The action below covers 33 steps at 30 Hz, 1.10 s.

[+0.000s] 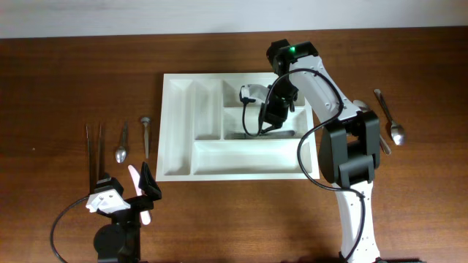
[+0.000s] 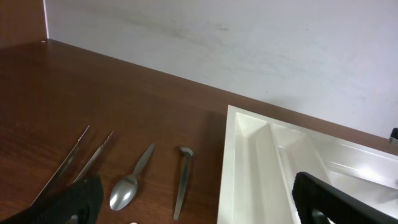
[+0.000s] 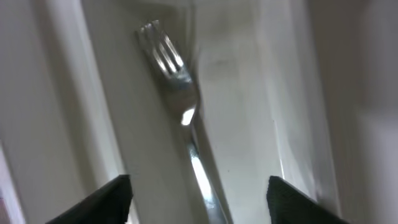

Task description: Pack container

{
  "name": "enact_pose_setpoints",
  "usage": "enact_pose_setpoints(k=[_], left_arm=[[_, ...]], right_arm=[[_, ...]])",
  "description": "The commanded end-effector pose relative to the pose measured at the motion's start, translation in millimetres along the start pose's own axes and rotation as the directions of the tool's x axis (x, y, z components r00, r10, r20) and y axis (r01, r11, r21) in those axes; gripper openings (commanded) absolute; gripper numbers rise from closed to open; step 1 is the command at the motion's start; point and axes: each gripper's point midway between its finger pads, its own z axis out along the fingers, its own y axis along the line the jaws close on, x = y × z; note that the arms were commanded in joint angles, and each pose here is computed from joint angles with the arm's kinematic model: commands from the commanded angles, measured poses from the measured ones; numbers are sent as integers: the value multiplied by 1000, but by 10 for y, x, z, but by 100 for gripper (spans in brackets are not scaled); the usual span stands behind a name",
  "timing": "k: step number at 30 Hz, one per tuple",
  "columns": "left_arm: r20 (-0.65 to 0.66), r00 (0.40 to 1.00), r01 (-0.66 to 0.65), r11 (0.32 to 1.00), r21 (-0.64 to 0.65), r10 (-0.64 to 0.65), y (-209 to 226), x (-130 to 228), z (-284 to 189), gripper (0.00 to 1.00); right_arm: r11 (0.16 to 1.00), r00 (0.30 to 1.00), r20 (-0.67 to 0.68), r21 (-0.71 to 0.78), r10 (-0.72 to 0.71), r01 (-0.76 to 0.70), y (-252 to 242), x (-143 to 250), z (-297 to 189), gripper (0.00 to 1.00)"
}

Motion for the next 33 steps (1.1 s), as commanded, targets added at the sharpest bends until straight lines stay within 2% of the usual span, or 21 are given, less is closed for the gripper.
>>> enact_pose_setpoints(k=[1,5,9,10,14,18,20,22,23,24,26,33], left_arm=[[9,1000,-1,1000,-13,1,27,-4,-1,99],[9,1000,-1,1000,-13,1,27,-4,-1,99],[9,1000,-1,1000,-13,1,27,-4,-1,99],[9,1000,-1,1000,-12,1,27,-5,-1,99],[9,1000,-1,1000,-13,1,27,-4,-1,99],[9,1000,-1,1000,-13,1,27,-4,-1,99],[9,1000,-1,1000,-13,1,27,-4,-1,99],[9,1000,-1,1000,-13,1,27,-4,-1,99],[9,1000,-1,1000,-13,1,27,-4,-1,99],[9,1000,-1,1000,-13,1,27,-4,-1,99],[9,1000,-1,1000,-13,1,27,-4,-1,99],[9,1000,-1,1000,-13,1,27,-4,-1,99]], right_arm=[[993,993,91,81,79,-86,-42,-152,-523,76],[974,977,156,150,147,-171,-76,-33,-1117,81],[920,930,276,237,244,-312,-166,275,-1827,81],[898,907,319,252,275,-361,-190,405,-2021,99],[830,842,425,291,333,-476,-356,762,-2407,99],[740,695,589,227,414,-633,-567,1029,-2740,99],[706,666,601,224,443,-672,-606,1249,-2806,100],[668,647,588,229,485,-708,-617,1467,-2814,98],[640,640,569,239,517,-730,-610,1603,-2804,93],[613,629,547,244,553,-751,-604,1744,-2768,83],[599,611,532,224,586,-769,-589,1849,-2703,72],[595,597,413,150,688,-790,-630,2016,-2056,65]])
